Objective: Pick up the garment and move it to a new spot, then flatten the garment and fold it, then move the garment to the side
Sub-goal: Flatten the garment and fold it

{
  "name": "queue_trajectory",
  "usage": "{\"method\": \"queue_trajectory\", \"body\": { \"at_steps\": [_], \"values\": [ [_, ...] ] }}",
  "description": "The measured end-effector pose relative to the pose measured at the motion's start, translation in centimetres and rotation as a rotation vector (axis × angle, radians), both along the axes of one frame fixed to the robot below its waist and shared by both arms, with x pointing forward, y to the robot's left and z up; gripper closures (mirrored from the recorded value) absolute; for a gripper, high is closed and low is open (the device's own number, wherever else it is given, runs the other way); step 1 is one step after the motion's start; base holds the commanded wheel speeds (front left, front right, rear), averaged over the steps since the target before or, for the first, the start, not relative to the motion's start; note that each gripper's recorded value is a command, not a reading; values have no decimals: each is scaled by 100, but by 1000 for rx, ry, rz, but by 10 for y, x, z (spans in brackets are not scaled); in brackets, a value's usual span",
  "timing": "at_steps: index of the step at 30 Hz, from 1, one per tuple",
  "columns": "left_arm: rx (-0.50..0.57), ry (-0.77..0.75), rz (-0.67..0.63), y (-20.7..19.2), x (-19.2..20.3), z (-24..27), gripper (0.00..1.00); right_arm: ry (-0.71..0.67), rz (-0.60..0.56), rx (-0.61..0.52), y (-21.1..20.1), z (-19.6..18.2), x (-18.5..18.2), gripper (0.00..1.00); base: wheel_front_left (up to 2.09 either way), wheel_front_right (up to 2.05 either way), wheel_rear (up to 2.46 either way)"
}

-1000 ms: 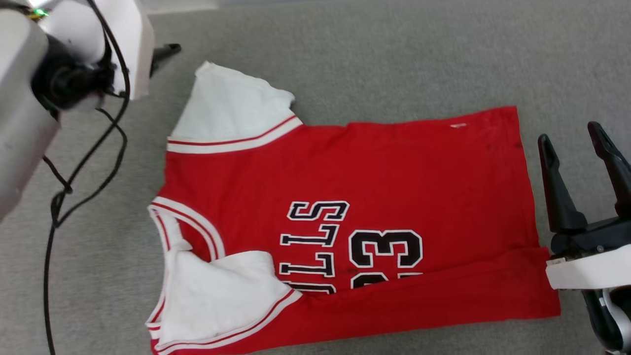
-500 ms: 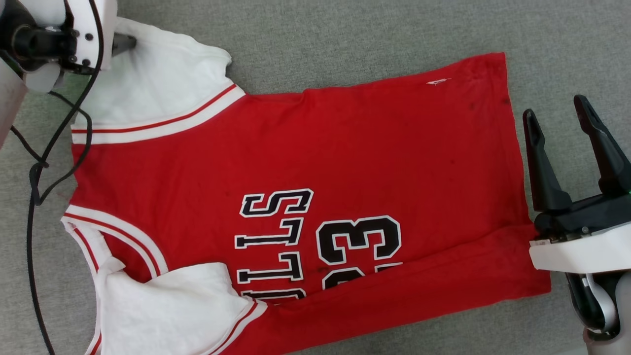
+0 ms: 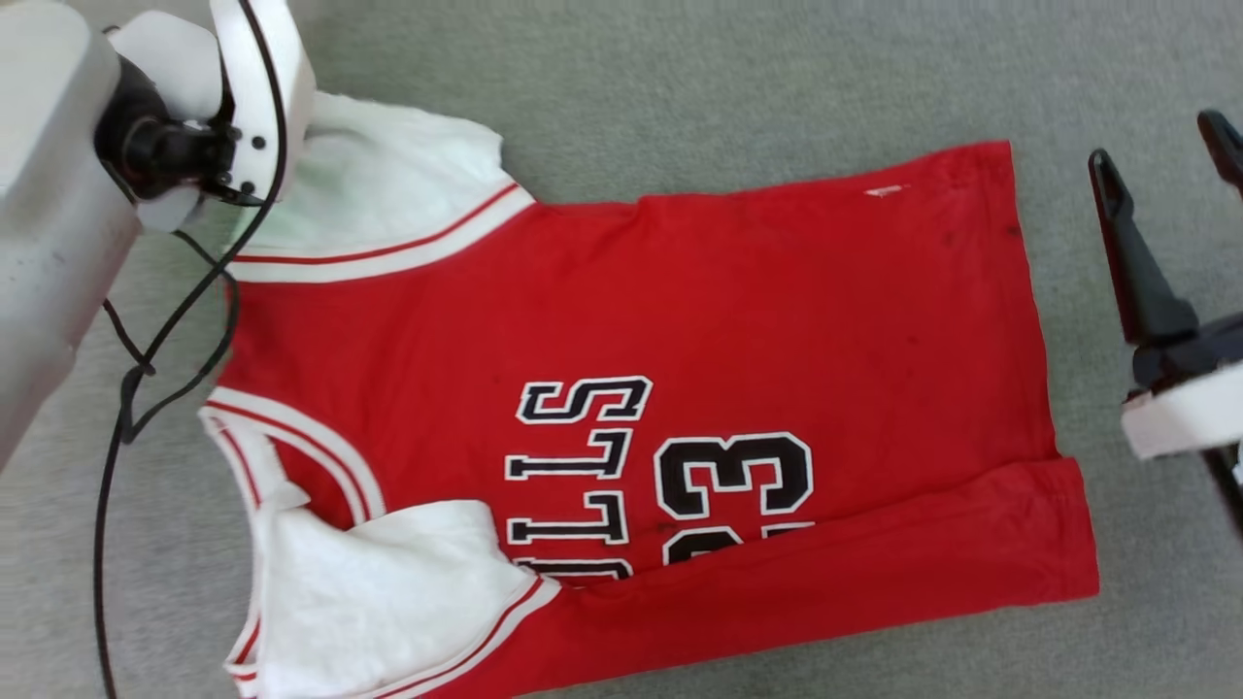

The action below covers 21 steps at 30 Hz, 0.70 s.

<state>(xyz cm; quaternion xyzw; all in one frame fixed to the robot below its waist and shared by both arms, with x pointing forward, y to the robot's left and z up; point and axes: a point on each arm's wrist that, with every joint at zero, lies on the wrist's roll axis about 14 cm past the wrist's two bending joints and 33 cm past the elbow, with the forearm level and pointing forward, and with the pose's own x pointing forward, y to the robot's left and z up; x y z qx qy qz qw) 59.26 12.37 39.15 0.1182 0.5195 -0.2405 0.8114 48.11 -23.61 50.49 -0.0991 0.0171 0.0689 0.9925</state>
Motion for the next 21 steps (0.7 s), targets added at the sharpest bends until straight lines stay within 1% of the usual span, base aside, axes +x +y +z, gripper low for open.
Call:
{"method": "queue_trajectory", "body": {
  "at_steps": [5,8,14,17,21],
  "values": [
    [-11,-99,-32,0,-5,31,100,177,70,-113,3,3,16,0,0,0,0],
    [-21,-135,-60,-3,-16,43,100,330,103,-176,4,-5,22,0,0,0,0],
    [-35,-211,-102,0,-29,67,100,636,155,-266,8,-23,25,0,0,0,0],
    [-42,-229,-111,1,-34,70,100,806,157,-291,6,-40,22,0,0,0,0],
    [-54,-239,-129,-1,-36,68,100,952,129,-313,-1,-55,27,0,0,0,0]
  ]
}}
